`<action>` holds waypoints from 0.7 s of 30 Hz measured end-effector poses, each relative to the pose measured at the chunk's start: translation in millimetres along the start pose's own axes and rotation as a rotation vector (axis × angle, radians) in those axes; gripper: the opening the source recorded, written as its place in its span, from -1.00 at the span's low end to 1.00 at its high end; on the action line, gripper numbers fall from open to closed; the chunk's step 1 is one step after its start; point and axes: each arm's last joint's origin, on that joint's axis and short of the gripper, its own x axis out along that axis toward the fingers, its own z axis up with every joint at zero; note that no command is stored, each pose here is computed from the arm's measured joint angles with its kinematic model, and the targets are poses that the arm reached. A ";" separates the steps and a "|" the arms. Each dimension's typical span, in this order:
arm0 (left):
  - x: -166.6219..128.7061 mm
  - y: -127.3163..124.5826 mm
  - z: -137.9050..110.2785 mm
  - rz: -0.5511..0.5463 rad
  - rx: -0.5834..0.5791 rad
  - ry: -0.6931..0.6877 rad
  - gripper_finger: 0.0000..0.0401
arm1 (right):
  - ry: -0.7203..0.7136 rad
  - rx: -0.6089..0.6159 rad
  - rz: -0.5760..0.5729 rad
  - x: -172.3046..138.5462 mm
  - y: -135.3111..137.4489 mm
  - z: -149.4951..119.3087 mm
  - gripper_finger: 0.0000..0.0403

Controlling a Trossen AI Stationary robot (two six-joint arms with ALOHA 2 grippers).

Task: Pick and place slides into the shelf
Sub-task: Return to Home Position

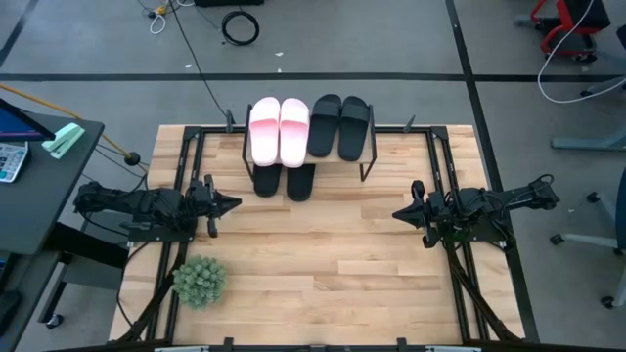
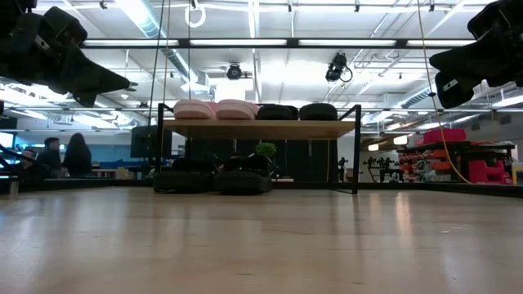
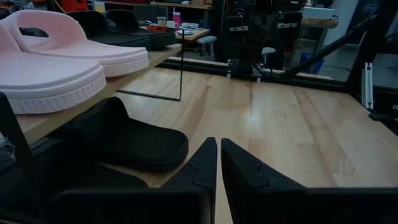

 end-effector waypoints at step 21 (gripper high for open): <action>0.0 0.0 0.0 0.000 0.000 0.000 -0.88 | 0.000 0.000 0.000 0.0 0.0 0.0 -0.93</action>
